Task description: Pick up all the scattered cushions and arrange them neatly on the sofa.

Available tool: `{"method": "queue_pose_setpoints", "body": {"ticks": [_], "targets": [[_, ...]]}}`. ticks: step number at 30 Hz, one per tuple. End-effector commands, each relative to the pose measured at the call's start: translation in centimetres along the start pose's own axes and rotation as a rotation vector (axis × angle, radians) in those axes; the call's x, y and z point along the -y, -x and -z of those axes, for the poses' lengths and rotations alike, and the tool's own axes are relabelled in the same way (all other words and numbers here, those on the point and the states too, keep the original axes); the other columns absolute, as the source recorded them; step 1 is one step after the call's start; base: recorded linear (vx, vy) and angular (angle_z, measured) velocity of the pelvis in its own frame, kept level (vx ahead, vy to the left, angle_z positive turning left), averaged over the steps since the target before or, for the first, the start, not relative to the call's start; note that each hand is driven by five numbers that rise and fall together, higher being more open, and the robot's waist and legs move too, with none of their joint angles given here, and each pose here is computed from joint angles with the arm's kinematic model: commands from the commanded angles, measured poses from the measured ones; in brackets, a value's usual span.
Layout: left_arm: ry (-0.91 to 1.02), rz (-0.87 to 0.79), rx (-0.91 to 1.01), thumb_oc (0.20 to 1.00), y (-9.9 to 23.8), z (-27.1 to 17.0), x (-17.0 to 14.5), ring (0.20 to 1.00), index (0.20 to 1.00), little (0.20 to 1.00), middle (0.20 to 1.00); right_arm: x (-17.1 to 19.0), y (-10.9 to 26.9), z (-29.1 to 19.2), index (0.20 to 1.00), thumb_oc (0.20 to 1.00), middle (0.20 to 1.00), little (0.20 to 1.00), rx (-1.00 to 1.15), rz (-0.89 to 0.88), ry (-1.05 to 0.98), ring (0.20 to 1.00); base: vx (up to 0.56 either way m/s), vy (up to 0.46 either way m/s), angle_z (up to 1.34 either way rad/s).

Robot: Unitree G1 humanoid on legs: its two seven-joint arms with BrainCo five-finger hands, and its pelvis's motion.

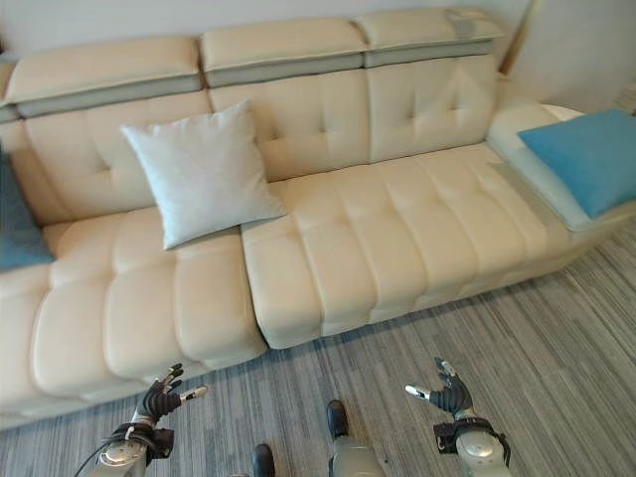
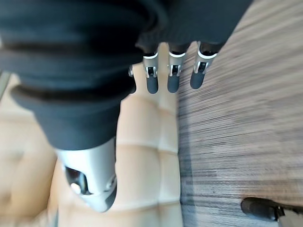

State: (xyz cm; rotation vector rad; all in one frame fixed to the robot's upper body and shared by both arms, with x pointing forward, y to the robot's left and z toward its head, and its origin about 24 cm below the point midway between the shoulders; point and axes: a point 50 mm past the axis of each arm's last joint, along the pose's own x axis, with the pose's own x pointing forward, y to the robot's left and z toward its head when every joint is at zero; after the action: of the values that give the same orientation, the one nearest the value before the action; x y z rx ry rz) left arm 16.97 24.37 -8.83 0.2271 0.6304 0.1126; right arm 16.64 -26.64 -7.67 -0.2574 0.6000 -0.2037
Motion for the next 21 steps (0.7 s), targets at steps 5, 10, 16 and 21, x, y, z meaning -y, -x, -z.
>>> {"method": "queue_pose_setpoints", "body": {"ticks": [5, 10, 16, 21], "targets": [[-0.067, -0.013, 0.141, 1.000, -0.6, -3.4, -1.4, 1.000, 1.000, 1.000, 1.000, -0.3, -1.5, -3.6, 1.000, 1.000, 1.000, 1.000, 0.125, 0.024, -0.089, 1.000, -0.04, -0.062, -1.92], [-0.063, 0.011, 0.086, 1.000, -0.2, -1.9, -0.7, 1.000, 1.000, 1.000, 1.000, -1.2, -1.1, -3.1, 1.000, 1.000, 1.000, 1.000, 0.110, 0.003, -0.097, 1.000, 0.12, -0.156, -1.47], [-0.067, 0.073, 0.090, 1.000, -0.5, -2.1, 1.4, 1.000, 1.000, 1.000, 1.000, -0.5, -0.9, -2.8, 1.000, 1.000, 1.000, 1.000, 0.099, 0.011, -0.065, 1.000, 0.24, -0.244, -0.76], [-0.070, 0.082, 0.072, 1.000, 0.0, -1.4, 1.7, 1.000, 1.000, 1.000, 1.000, -0.8, -0.7, -2.8, 1.000, 1.000, 1.000, 1.000, 0.104, -0.018, -0.032, 1.000, 0.24, -0.105, -0.72]]}}
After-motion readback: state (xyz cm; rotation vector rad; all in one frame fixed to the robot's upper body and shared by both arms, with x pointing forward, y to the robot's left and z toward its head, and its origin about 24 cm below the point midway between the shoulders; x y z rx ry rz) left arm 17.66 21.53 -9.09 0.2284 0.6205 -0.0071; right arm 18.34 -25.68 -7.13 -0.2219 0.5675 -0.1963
